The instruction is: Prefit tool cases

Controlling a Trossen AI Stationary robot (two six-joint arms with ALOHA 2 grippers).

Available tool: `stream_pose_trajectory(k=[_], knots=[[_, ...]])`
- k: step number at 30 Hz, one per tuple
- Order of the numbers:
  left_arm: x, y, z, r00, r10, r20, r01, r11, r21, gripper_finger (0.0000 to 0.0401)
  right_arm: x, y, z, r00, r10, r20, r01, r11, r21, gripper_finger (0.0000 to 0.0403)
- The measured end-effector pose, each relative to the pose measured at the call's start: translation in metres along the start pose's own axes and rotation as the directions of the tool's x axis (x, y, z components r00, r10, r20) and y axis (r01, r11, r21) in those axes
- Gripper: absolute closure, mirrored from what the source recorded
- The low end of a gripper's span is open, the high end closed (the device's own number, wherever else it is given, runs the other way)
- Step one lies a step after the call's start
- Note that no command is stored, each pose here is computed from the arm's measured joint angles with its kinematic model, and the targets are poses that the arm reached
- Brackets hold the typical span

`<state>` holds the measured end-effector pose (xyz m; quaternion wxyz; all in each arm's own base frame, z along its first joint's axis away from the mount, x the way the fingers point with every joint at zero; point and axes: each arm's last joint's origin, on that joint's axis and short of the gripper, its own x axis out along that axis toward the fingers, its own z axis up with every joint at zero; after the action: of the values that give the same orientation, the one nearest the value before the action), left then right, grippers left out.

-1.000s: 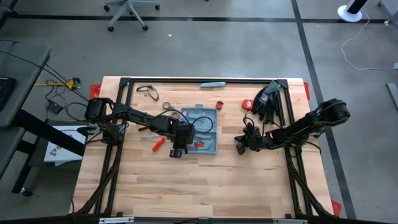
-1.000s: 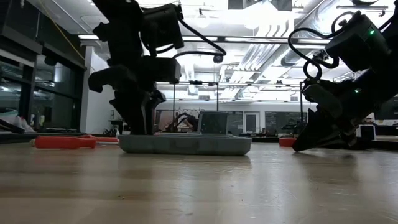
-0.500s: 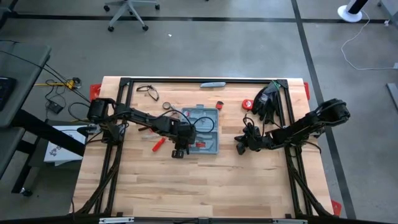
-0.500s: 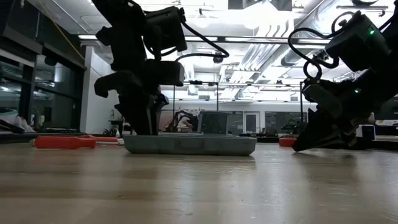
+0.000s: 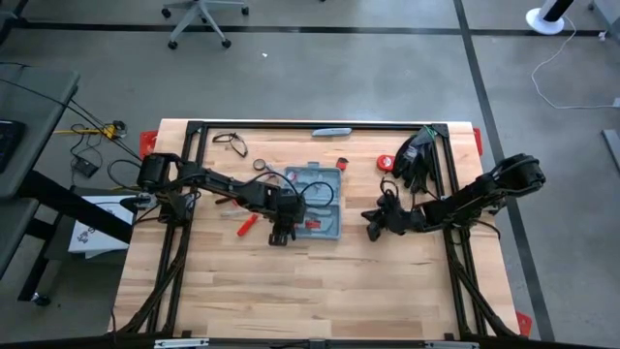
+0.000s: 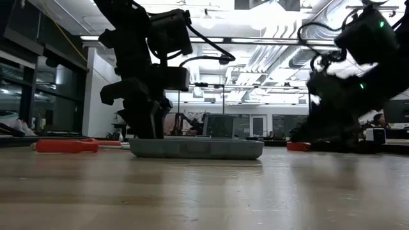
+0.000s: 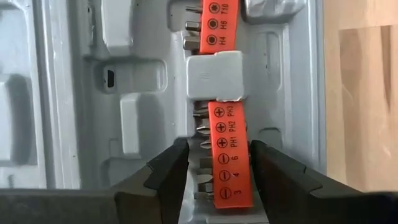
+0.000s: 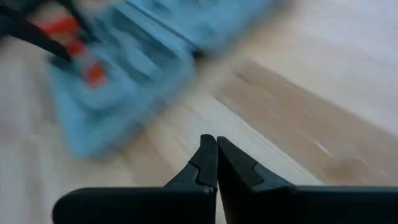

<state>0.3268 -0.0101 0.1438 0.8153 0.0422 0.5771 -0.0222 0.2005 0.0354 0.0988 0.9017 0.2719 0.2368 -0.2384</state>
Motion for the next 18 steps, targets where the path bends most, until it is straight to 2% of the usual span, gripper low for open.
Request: stream_pose_trajectory(k=[5,12,18], knots=[[0.0,0.0,0.0,1.0,0.015,0.002,-0.015,1.0,0.0,0.0239,0.006,0.026,0.02,0.994,0.083,0.077,-0.077,0.993,-0.085,0.0402],[0.0,0.001,0.005,0.998,0.023,0.052,-0.023,1.0,-0.003,0.0239,0.047,0.067,0.043,0.988,0.151,0.016,-0.14,0.951,-0.274,0.0403],[0.0,0.001,0.007,0.997,0.023,0.069,-0.023,1.0,-0.01,0.0239,0.091,0.09,0.055,0.978,0.196,-0.072,-0.209,0.905,-0.371,0.0403]])
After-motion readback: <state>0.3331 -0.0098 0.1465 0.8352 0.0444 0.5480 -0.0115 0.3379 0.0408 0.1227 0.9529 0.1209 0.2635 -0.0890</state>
